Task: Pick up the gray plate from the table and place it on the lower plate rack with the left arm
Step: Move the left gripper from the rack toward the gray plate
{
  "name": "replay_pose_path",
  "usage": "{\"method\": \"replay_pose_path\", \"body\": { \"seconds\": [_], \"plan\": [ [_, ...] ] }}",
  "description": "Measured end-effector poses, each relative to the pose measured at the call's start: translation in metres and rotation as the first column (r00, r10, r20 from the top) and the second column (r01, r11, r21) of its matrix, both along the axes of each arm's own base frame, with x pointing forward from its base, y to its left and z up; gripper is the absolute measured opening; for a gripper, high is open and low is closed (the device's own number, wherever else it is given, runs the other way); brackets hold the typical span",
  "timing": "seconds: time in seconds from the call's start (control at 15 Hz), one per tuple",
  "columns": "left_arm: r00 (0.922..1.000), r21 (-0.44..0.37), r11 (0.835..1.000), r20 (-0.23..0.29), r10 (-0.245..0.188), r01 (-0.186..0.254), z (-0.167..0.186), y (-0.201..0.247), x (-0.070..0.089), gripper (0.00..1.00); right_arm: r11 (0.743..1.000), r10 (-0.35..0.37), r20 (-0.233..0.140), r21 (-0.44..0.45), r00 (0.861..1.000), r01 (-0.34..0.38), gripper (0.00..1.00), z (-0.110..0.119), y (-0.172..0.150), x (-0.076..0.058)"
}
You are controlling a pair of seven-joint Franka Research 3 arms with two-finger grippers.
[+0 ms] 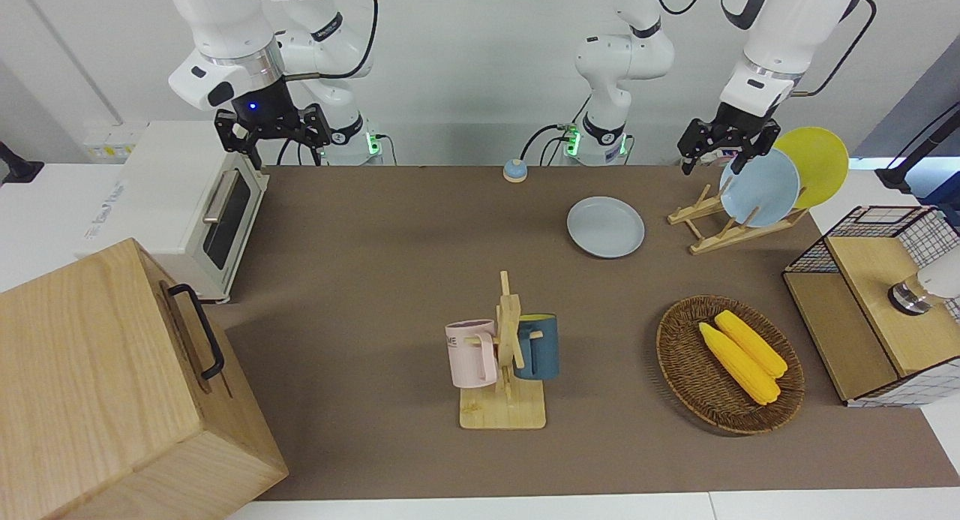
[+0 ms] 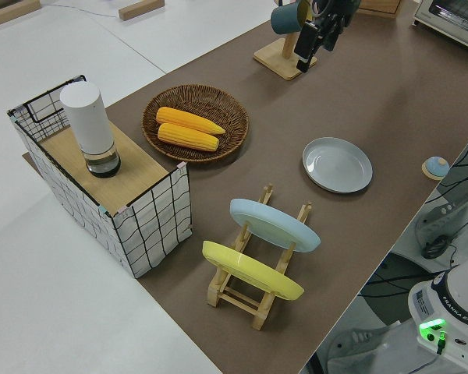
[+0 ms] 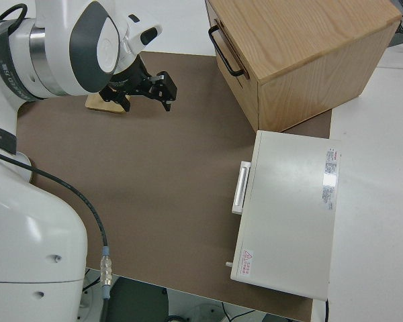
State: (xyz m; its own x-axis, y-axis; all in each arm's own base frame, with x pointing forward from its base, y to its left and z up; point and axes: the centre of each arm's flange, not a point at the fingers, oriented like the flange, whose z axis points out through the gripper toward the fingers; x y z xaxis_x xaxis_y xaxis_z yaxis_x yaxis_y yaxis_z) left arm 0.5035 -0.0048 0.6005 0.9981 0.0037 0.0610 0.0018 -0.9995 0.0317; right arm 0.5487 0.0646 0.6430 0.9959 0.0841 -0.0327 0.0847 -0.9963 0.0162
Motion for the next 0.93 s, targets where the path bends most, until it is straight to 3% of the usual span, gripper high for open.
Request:
{"method": "replay_pose_path", "body": {
  "seconds": [0.67,0.93],
  "plan": [
    [0.9996,-0.001,1.0,-0.026,0.003,-0.003,-0.012,0.002,-0.002,1.0,1.0,0.0,0.0,0.0,1.0,0.0,0.99,0.0,0.0,0.0],
    [0.9975,0.0,1.0,-0.071,0.003,-0.003,-0.034,0.002,-0.006,1.0,1.0,0.0,0.0,0.0,1.0,0.0,0.99,0.0,0.0,0.0]
  ]
}}
